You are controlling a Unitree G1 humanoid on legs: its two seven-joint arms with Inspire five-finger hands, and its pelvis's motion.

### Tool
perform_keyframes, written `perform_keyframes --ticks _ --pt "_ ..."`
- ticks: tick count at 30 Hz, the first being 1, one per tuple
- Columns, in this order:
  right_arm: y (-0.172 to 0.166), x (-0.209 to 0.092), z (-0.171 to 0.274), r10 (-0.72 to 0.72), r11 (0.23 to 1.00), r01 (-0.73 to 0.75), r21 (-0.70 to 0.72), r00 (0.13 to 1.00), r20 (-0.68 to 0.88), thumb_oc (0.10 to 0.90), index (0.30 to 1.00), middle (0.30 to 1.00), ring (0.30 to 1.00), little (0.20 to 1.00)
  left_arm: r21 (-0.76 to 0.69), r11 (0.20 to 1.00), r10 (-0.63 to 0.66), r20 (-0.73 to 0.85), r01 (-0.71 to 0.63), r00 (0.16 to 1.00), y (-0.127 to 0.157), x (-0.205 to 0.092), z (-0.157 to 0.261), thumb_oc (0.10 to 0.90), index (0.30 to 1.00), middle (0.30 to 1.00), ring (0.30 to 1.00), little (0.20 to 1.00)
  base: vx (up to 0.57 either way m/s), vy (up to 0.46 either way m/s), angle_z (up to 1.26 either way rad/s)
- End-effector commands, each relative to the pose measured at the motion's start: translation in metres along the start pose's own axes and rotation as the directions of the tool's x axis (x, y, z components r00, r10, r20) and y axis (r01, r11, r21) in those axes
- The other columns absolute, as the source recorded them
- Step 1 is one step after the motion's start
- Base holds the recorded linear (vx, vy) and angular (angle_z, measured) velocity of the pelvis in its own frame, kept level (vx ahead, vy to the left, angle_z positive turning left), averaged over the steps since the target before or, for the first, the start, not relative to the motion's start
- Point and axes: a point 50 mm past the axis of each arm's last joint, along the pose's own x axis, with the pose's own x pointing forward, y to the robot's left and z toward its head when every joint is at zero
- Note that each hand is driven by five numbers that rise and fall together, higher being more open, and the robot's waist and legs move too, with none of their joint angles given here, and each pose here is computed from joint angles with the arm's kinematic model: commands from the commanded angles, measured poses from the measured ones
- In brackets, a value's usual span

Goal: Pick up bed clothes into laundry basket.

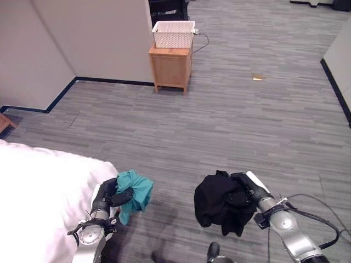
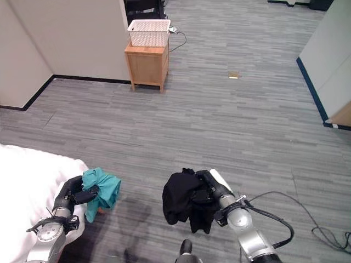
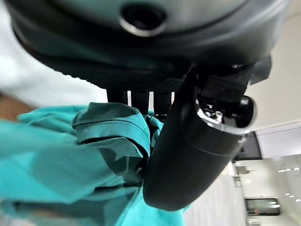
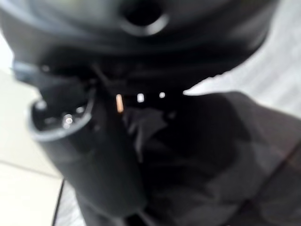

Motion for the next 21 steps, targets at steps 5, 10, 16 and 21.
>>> perform_keyframes --ticks 5,10,16,21 --pt "-0.039 0.015 0.058 -0.139 0.989 0.146 -0.007 0.952 0.273 0.4 0.3 0.3 0.3 0.3 0.079 0.997 -0.039 0.217 0.022 0.975 0.012 0.007 0.046 0.4 0.3 0.3 0.3 0.3 0.46 -0.012 -0.27" --pt "-0.031 0.016 0.046 -0.153 0.988 0.145 0.053 0.962 0.226 0.4 0.3 0.3 0.3 0.3 0.066 0.998 -0.015 0.184 0.003 0.983 0.019 0.004 0.038 0.4 0.3 0.3 0.3 0.3 0.38 0.012 -0.12" --pt "-0.015 0.018 0.036 -0.14 0.975 0.104 0.199 0.974 0.179 0.4 0.3 0.3 0.3 0.3 0.052 0.999 -0.005 0.105 0.0 0.994 0.023 -0.008 0.019 0.4 0.3 0.3 0.3 0.3 0.59 0.179 -0.11" --pt "0.005 0.022 0.042 -0.126 0.972 0.081 0.222 0.972 0.2 0.4 0.3 0.3 0.3 0.3 0.066 0.998 0.01 0.042 -0.013 0.999 0.025 -0.002 0.007 0.4 0.3 0.3 0.3 0.3 0.36 0.242 -0.05"
